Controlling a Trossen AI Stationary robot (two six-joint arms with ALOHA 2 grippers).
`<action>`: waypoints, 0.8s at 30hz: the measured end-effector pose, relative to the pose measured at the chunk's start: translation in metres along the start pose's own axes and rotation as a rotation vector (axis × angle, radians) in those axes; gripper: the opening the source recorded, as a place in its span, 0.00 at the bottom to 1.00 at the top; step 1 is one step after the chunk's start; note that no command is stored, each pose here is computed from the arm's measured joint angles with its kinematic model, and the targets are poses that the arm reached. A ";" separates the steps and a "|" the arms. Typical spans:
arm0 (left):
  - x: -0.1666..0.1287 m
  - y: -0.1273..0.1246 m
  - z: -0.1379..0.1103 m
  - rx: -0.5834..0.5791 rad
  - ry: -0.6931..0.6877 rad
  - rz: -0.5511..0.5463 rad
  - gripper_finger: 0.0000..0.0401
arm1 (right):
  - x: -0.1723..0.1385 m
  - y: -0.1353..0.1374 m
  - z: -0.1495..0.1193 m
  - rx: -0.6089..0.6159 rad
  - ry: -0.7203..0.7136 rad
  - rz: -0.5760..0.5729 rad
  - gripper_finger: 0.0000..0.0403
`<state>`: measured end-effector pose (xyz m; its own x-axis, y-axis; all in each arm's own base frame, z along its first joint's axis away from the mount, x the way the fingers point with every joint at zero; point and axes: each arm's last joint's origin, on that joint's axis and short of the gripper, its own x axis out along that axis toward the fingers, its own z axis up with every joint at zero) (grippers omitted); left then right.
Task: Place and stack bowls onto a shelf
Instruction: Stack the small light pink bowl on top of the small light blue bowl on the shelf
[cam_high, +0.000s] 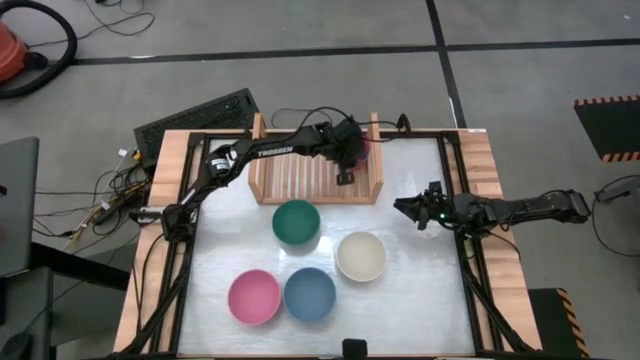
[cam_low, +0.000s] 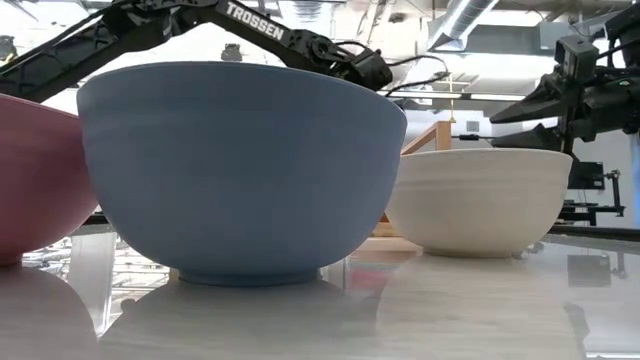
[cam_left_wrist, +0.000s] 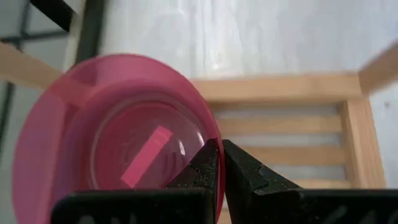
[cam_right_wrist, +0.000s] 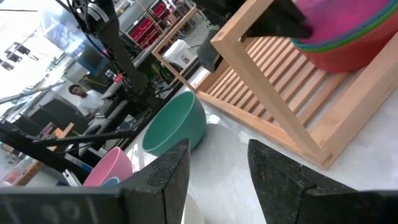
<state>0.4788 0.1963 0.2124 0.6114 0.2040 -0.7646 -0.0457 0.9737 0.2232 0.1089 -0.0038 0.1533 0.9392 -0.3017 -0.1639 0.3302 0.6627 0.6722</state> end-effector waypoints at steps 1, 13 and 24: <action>0.001 0.000 -0.001 0.000 0.004 0.000 0.00 | 0.000 0.000 0.000 0.000 0.000 0.000 0.47; 0.002 0.003 0.001 0.024 -0.018 0.023 0.11 | 0.000 0.000 0.000 0.001 -0.002 -0.001 0.47; 0.001 0.015 -0.004 0.054 0.008 0.082 0.40 | 0.000 0.000 0.000 0.026 -0.002 0.000 0.47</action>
<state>0.4757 0.2115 0.2124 0.6009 0.2838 -0.7473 -0.0529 0.9469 0.3171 0.1088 -0.0040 0.1536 0.9389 -0.3033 -0.1625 0.3278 0.6448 0.6905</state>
